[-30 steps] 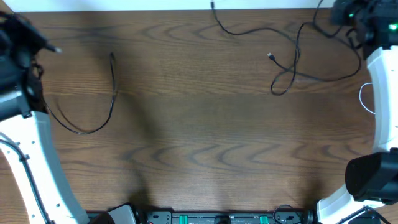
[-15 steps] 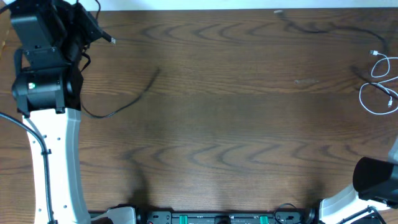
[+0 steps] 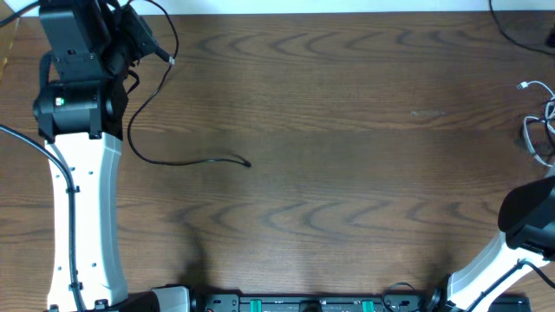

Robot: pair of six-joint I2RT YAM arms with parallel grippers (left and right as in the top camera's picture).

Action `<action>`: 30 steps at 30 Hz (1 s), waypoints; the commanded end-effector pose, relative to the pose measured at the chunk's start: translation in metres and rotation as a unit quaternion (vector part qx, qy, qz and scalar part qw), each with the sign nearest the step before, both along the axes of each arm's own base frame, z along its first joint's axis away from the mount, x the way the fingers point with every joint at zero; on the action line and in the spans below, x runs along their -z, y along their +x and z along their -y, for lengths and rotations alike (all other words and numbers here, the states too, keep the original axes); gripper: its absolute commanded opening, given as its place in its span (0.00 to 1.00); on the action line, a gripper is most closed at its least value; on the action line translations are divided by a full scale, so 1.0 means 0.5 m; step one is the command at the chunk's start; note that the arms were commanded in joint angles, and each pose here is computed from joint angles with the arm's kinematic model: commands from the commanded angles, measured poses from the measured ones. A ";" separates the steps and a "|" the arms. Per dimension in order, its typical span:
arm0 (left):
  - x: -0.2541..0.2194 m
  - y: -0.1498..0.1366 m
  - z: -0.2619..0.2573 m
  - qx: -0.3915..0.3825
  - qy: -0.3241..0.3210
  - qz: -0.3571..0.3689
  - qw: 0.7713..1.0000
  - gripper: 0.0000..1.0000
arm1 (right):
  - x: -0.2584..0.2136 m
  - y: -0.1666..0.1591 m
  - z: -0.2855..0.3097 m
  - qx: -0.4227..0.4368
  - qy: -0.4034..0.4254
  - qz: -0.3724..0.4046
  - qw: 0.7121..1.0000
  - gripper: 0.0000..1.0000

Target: Untangle cables

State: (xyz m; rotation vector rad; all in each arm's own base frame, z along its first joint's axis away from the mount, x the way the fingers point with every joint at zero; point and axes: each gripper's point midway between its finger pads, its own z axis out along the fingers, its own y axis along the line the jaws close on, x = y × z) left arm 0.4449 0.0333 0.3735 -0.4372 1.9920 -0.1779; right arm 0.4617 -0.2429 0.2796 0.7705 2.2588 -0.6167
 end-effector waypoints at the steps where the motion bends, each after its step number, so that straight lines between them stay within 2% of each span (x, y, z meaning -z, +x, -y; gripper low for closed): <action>1: -0.017 0.001 0.028 0.023 0.000 0.009 1.000 0.08 | -0.023 0.062 -0.148 -0.212 0.086 0.033 0.973 0.99; 3: -0.016 0.001 0.062 0.055 -0.011 0.008 0.998 0.08 | -0.032 0.082 -0.278 -0.362 0.146 0.053 0.919 0.99; 5: -0.015 -0.002 0.107 0.100 -0.030 0.007 0.994 0.07 | -0.047 0.085 -0.380 -0.459 0.188 0.073 0.865 0.99; 9: -0.018 -0.020 0.191 0.178 -0.112 -0.003 0.978 0.07 | -0.068 0.088 -0.546 -0.563 0.245 0.100 0.783 0.99; 12: -0.035 -0.033 0.234 0.221 -0.177 -0.004 0.959 0.07 | -0.066 0.090 -0.654 -0.616 0.264 0.104 0.735 0.99; 17: -0.096 -0.052 0.293 0.300 -0.244 0.026 0.922 0.08 | -0.015 0.095 -0.814 -0.677 0.273 0.082 0.679 0.99; 22: -0.149 -0.062 0.319 0.338 -0.293 0.051 0.893 0.07 | 0.021 0.083 -0.946 -0.731 0.305 0.086 0.604 0.99; 30: -0.179 -0.065 0.326 0.345 -0.323 0.063 0.879 0.08 | 0.042 0.073 -1.048 -0.773 0.308 0.101 0.545 0.99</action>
